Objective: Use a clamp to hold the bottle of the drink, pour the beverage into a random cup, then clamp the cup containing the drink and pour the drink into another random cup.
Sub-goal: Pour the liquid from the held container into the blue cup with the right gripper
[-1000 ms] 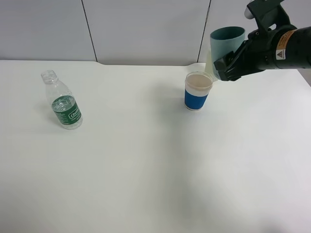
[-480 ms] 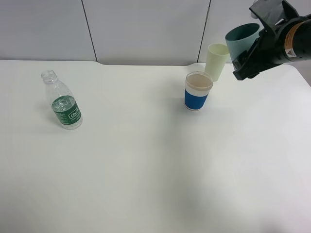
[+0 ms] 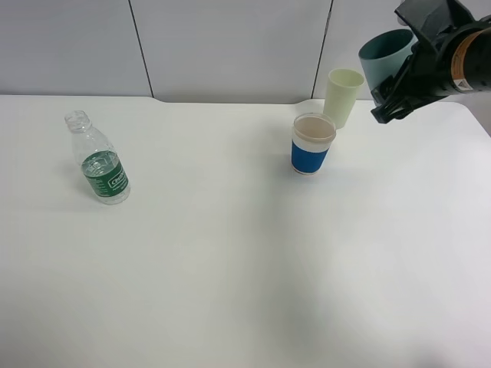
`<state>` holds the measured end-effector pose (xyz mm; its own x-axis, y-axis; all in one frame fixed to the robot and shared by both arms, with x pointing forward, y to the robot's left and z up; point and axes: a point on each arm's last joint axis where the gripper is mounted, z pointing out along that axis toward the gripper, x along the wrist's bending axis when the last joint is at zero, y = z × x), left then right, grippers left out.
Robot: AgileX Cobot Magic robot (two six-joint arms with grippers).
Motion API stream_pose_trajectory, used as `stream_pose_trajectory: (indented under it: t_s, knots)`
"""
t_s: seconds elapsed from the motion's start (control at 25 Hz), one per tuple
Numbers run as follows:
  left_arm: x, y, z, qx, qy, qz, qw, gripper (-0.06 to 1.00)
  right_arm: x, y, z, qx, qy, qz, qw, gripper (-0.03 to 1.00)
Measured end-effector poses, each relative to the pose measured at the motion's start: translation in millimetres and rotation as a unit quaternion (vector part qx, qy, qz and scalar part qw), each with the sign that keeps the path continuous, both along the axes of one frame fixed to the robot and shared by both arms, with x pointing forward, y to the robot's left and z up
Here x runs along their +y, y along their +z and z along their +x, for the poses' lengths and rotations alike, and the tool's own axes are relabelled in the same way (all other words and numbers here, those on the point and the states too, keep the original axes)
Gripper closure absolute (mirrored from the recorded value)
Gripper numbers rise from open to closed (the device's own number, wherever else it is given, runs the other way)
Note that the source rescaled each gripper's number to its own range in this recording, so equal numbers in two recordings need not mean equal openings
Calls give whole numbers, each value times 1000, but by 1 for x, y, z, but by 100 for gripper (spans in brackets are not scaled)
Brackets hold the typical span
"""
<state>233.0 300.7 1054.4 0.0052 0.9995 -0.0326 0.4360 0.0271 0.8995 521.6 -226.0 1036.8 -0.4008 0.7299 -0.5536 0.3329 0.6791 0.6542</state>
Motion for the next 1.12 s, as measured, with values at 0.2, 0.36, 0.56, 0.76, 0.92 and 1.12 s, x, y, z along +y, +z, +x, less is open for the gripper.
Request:
stream_pose_trajectory:
  t_s: [0.2,0.36,0.56,0.76,0.92,1.12]
  knots:
    - [0,0,0,0,0,0,1000,-6,1,-3,5,-1,-6,-3,1000,95]
    - [0,0,0,0,0,0,1000,-6,5,-16,10,17,-7,-34,999,95]
    - [0,0,0,0,0,0,1000,-6,12,-26,13,22,15,-82,996,95]
    - [0,0,0,0,0,0,1000,-6,19,-26,21,16,17,-102,995,95]
    - [0,0,0,0,0,0,1000,-6,29,-27,28,11,28,-112,993,95]
    - [0,0,0,0,0,0,1000,-6,37,-31,32,12,37,-129,991,95]
